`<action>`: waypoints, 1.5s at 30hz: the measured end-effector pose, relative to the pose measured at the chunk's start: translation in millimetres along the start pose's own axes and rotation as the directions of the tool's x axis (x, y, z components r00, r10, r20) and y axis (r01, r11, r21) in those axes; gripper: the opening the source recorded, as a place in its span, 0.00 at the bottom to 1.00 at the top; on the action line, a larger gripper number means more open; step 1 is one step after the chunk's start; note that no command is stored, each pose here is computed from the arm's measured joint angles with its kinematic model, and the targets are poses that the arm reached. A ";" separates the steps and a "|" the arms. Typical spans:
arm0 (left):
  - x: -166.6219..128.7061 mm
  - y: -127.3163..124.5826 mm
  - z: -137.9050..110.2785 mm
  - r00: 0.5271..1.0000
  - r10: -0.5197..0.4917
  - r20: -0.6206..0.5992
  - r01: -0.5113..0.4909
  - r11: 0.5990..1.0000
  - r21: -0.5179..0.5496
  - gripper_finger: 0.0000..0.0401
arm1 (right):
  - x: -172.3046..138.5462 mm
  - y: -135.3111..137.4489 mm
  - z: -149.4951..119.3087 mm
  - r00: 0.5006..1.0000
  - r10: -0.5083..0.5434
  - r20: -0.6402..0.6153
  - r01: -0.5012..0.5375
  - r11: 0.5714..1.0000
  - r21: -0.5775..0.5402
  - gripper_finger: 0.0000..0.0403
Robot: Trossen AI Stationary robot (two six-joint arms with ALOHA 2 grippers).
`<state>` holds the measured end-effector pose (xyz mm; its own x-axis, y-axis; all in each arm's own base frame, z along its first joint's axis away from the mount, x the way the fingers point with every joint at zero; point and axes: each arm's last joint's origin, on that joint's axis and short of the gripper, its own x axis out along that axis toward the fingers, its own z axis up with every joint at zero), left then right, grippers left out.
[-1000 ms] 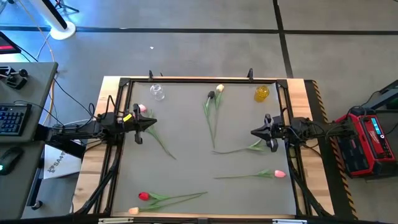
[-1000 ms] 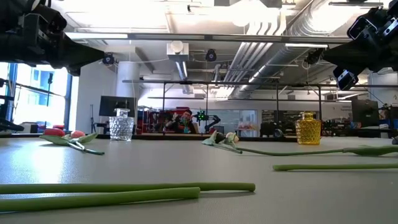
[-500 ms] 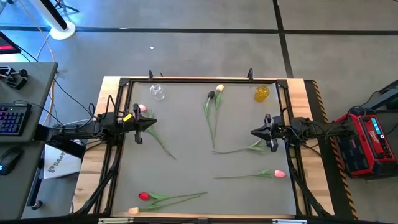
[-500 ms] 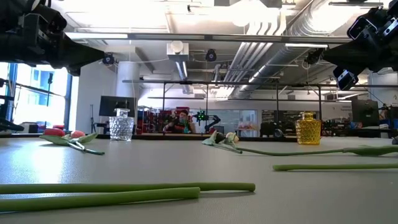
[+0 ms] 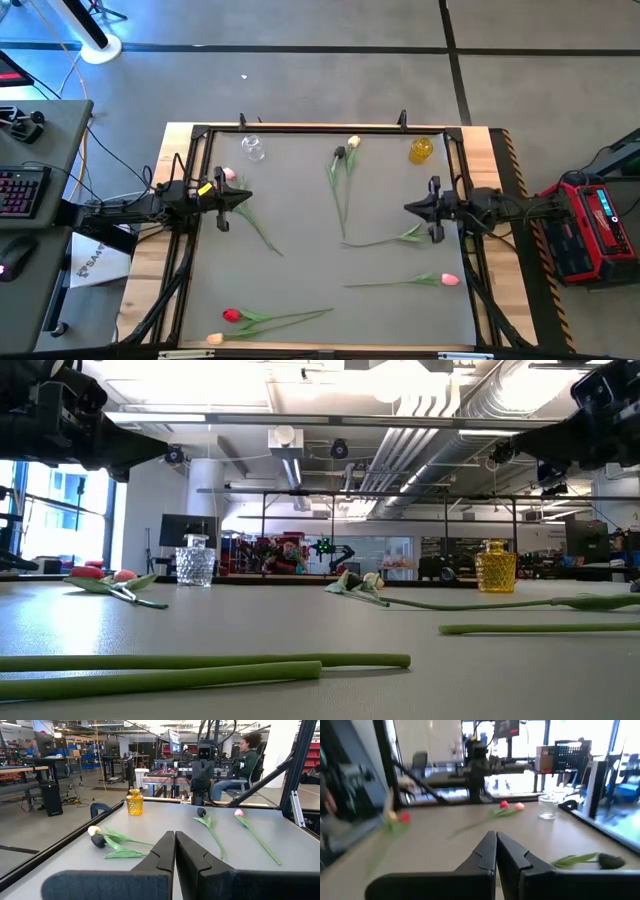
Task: Sort flowers into vase by color
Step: Put the top pink flower into the transparent vase
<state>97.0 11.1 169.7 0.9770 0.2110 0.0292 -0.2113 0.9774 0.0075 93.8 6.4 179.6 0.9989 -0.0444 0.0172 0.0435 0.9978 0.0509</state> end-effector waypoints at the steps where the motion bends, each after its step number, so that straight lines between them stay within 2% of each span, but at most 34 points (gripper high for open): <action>1: 0.0 0.0 0.0 1.000 0.000 0.000 0.000 1.000 0.000 0.00 | 0.0 0.0 1.7 1.000 -0.003 0.018 0.002 0.998 0.056 0.00; 3: 0.0 0.0 0.1 1.000 0.001 0.000 -0.001 1.000 -0.002 0.00 | -0.2 -1.1 4.6 0.998 -0.042 0.048 0.036 0.991 0.126 0.00; 6: 0.0 0.0 0.1 1.000 0.000 0.001 0.000 0.999 -0.035 0.00 | -0.9 -6.3 5.5 0.973 -0.223 0.061 0.212 0.967 0.142 0.00; 7: 0.0 0.0 0.0 1.000 0.000 0.001 0.000 0.999 -0.052 0.00 | -1.5 -8.5 5.9 0.953 -0.297 0.065 0.280 0.941 0.192 0.00; 9: 0.0 0.0 0.3 1.000 0.001 0.003 -0.001 0.998 -0.070 0.00 | -3.1 -12.5 5.6 0.898 -0.436 0.065 0.393 0.858 0.331 0.00; 11: 0.0 0.3 2.7 1.000 0.010 0.028 -0.008 0.998 -0.056 0.00 | -3.8 -15.0 2.8 0.853 -0.519 0.059 0.441 0.775 0.452 0.00; 13: -0.2 0.9 5.1 0.998 0.029 0.051 -0.027 0.999 -0.040 0.00 | -3.0 -15.6 -3.2 0.841 -0.539 0.044 0.439 0.728 0.526 0.00; 14: -0.2 1.2 4.9 0.998 0.040 0.050 -0.038 0.999 -0.038 0.00 | -2.2 -15.5 -5.7 0.842 -0.537 0.043 0.435 0.725 0.534 0.00; 18: 0.6 2.9 6.4 0.993 0.101 0.061 -0.097 0.992 -0.077 0.00 | 1.5 -14.7 -9.5 0.852 -0.523 0.030 0.453 0.763 0.461 0.00; 22: 5.0 4.2 0.2 0.985 0.172 -0.012 -0.172 0.971 -0.164 0.01 | 5.5 -14.0 -14.2 0.857 -0.515 -0.017 0.461 0.751 0.472 0.00; 24: 8.8 4.7 -5.7 0.975 0.210 -0.077 -0.221 0.956 -0.193 0.03 | 7.6 -13.1 -16.1 0.870 -0.491 -0.038 0.449 0.759 0.472 0.00; 27: 14.0 6.2 -15.5 0.940 0.294 -0.173 -0.328 0.916 -0.229 0.08 | 10.1 -11.3 -18.6 0.898 -0.435 -0.066 0.413 0.784 0.463 0.00; 31: 19.5 8.8 -26.9 0.860 0.423 -0.284 -0.489 0.843 -0.226 0.16 | 12.1 -9.3 -13.7 0.921 -0.382 -0.076 0.375 0.814 0.445 0.00; 33: 23.6 9.5 -25.3 0.830 0.463 -0.310 -0.538 0.811 -0.230 0.19 | 12.7 -8.9 -8.4 0.923 -0.380 -0.070 0.372 0.825 0.425 0.00; 37: 36.4 11.5 -15.3 0.793 0.487 -0.366 -0.586 0.774 -0.241 0.27 | 13.8 -8.8 1.1 0.914 -0.400 -0.062 0.393 0.837 0.381 0.00; 39: 42.0 13.6 -11.9 0.751 0.506 -0.424 -0.634 0.731 -0.252 0.31 | 14.4 -8.9 3.4 0.908 -0.413 -0.077 0.410 0.834 0.369 0.03; 43: 46.7 21.3 -14.2 0.588 0.551 -0.593 -0.777 0.589 -0.223 0.35 | 17.1 -8.5 1.5 0.899 -0.416 -0.138 0.438 0.835 0.333 0.14; 45: 49.1 24.7 -15.3 0.518 0.548 -0.657 -0.821 0.534 -0.202 0.35 | 19.5 -8.1 -0.6 0.896 -0.413 -0.162 0.444 0.838 0.318 0.22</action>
<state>140.1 45.7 156.1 0.4080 0.6540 -0.6371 -0.9096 0.3509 -0.2223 112.9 -2.5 178.9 0.8803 -0.4439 -0.1674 0.4735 0.8004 0.3678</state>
